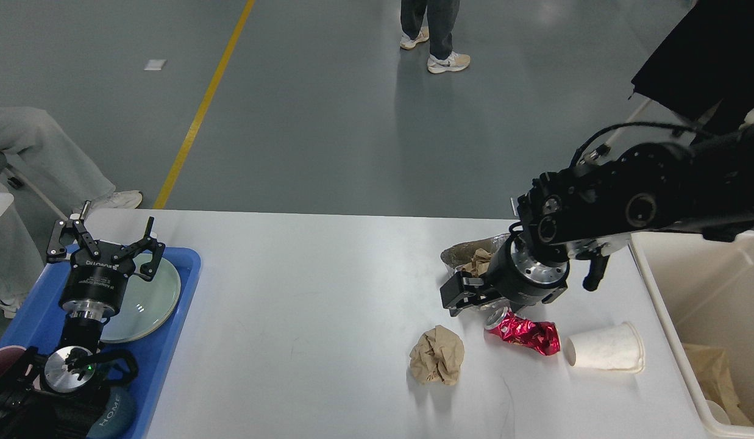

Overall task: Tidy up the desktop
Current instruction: 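Lower the right gripper and grasp the crumpled tissue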

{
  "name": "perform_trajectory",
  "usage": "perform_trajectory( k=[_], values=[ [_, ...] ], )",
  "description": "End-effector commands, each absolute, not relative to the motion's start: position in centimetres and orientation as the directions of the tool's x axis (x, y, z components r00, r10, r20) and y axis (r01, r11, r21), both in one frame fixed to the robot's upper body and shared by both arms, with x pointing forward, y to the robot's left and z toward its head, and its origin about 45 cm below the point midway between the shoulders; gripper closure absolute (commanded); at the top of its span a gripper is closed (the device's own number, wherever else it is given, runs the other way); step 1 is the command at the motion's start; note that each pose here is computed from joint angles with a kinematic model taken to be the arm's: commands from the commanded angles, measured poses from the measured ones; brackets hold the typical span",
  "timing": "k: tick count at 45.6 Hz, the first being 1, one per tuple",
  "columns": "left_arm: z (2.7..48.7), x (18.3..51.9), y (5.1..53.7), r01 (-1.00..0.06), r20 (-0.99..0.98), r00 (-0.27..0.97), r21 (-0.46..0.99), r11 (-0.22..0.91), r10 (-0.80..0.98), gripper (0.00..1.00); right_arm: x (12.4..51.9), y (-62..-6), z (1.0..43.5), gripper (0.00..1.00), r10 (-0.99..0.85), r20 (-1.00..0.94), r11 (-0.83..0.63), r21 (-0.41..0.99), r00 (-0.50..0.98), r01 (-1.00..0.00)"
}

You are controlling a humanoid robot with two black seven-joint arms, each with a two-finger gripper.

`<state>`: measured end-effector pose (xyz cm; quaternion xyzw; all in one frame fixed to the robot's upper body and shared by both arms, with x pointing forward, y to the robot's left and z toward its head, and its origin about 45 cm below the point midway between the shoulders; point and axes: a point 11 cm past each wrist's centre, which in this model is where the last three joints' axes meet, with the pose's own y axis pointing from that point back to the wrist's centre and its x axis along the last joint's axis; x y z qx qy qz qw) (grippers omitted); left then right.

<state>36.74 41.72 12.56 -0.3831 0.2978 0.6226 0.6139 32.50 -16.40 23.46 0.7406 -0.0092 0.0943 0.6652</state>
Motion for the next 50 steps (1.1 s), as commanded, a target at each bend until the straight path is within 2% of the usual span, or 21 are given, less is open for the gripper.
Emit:
perform_trajectory(
  k=[1, 12, 22, 33, 40, 43, 44, 50],
  values=[
    [12.6, 36.7, 41.7, -0.993, -0.843, 0.047, -0.099, -0.069, 0.536, 0.04, 32.6, -13.9, 19.5, 0.0, 0.202, 0.168, -0.095, 0.984, 0.965, -0.152],
    [12.6, 36.7, 41.7, -0.993, -0.843, 0.049, -0.101, -0.068, 0.536, 0.04, 33.0, -14.1, 15.6, 0.0, 0.163, 0.16, -0.091, 0.985, 0.973, -0.147],
    [12.6, 36.8, 41.7, -0.993, -0.842, 0.05, -0.102, -0.067, 0.536, 0.04, 31.8, -12.6, 10.8, 0.0, 0.165, 0.129, -0.095, 0.989, 0.978, -0.114],
    [12.6, 36.8, 41.7, -0.993, -0.842, 0.05, -0.102, -0.067, 0.537, 0.04, 32.9, -12.5, 8.8, 0.0, 0.112, 0.192, -0.106, 0.978, 0.975, -0.181],
    [12.6, 36.8, 41.7, -0.993, -0.842, 0.05, -0.102, -0.067, 0.537, 0.04, 32.6, -12.8, 8.1, 0.0, 0.136, 0.191, -0.095, 0.979, 0.972, -0.179],
    [12.6, 36.8, 41.7, -0.993, -0.842, 0.05, -0.102, -0.067, 0.537, 0.04, 32.4, -12.6, 8.0, 0.08, 0.161, 0.19, -0.094, 0.98, 0.968, -0.177],
    [12.6, 36.7, 41.7, -0.993, -0.842, 0.049, -0.1, -0.067, 0.537, 0.04, 32.1, -12.6, 7.8, 0.17, 0.163, 0.179, -0.094, 0.982, 0.97, -0.166],
    [12.6, 36.8, 41.7, -0.992, -0.843, 0.05, -0.102, -0.068, 0.536, 0.04, 31.2, -12.2, 7.3, 0.5, 0.177, 0.15, -0.097, 0.986, 0.973, -0.135]
  ],
)
